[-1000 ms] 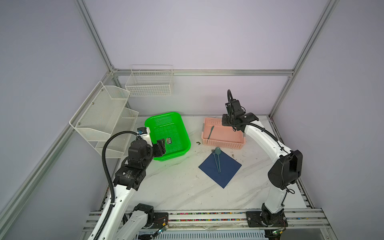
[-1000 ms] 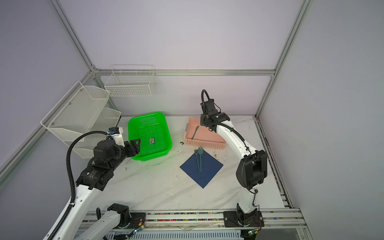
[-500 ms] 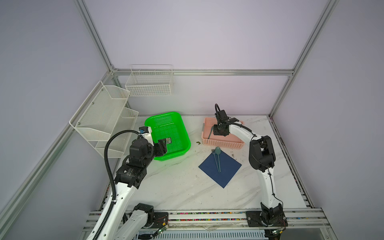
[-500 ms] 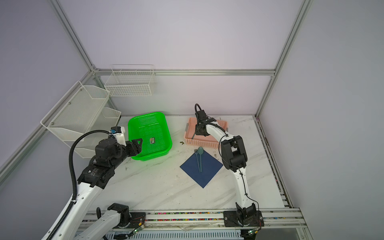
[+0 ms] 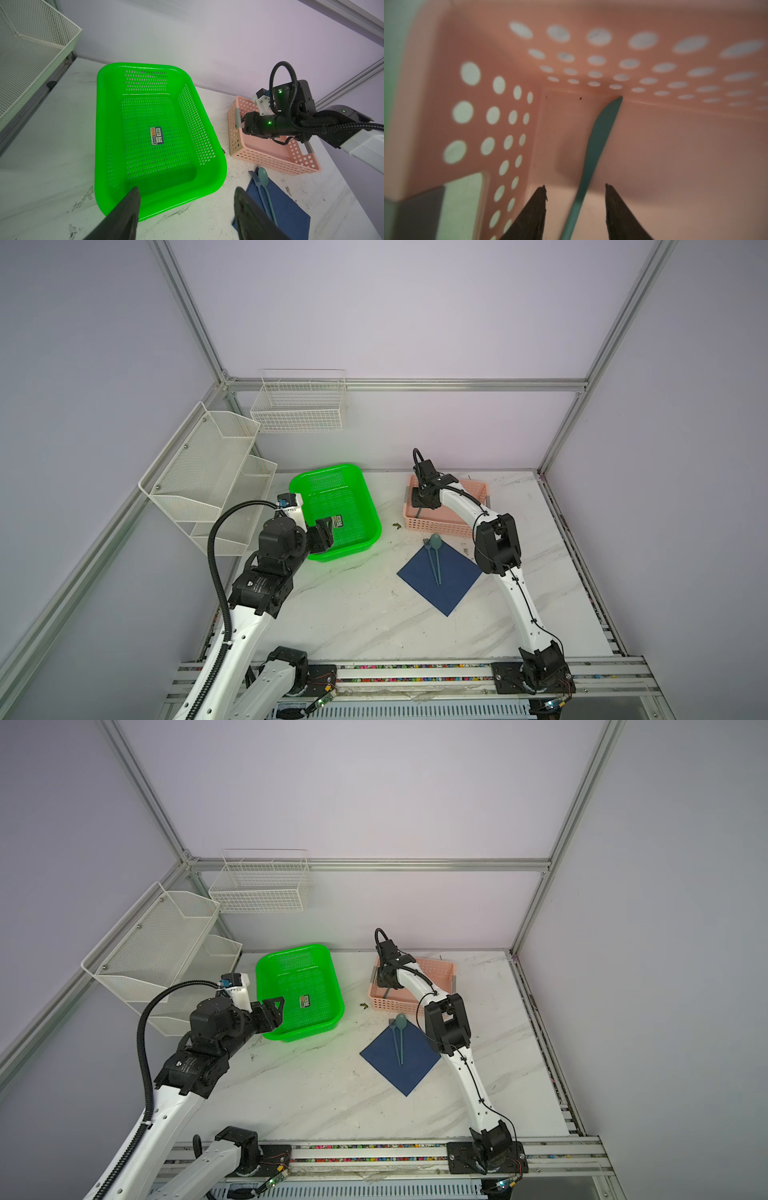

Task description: Place the utensils on the paper napkin and roll it up

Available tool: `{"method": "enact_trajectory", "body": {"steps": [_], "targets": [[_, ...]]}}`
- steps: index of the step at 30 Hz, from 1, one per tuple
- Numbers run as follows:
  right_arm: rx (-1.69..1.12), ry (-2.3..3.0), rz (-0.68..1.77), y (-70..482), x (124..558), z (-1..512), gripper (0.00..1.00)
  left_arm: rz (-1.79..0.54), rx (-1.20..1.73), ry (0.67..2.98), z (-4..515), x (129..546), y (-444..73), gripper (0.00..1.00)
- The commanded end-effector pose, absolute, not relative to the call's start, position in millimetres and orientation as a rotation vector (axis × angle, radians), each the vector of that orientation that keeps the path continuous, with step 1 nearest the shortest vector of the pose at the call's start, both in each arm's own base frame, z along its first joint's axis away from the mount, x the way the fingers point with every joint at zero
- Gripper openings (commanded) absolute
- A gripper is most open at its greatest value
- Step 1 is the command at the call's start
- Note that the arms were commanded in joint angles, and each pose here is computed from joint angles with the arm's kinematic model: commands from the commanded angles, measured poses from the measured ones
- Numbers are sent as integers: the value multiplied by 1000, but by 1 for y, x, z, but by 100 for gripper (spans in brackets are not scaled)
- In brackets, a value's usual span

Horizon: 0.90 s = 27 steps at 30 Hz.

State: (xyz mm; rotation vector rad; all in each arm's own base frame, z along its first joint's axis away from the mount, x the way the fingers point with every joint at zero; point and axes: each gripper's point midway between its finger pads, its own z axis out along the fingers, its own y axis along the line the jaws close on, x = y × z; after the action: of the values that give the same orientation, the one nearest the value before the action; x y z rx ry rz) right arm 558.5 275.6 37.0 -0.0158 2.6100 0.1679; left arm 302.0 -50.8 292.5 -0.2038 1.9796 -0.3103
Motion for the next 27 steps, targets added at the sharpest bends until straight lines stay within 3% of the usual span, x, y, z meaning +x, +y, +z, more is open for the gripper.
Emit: {"method": "enact_trajectory", "body": {"steps": [1,12,27], "targets": [[-11,2646,38,270,547,27,49,-287,-196,1970,290,301,-48,70],[-35,2708,-137,239,530,3,33,-255,-193,1967,291,301,-45,70],[24,2719,-79,212,536,10,20,-246,-202,1960,293,298,-42,70]]}}
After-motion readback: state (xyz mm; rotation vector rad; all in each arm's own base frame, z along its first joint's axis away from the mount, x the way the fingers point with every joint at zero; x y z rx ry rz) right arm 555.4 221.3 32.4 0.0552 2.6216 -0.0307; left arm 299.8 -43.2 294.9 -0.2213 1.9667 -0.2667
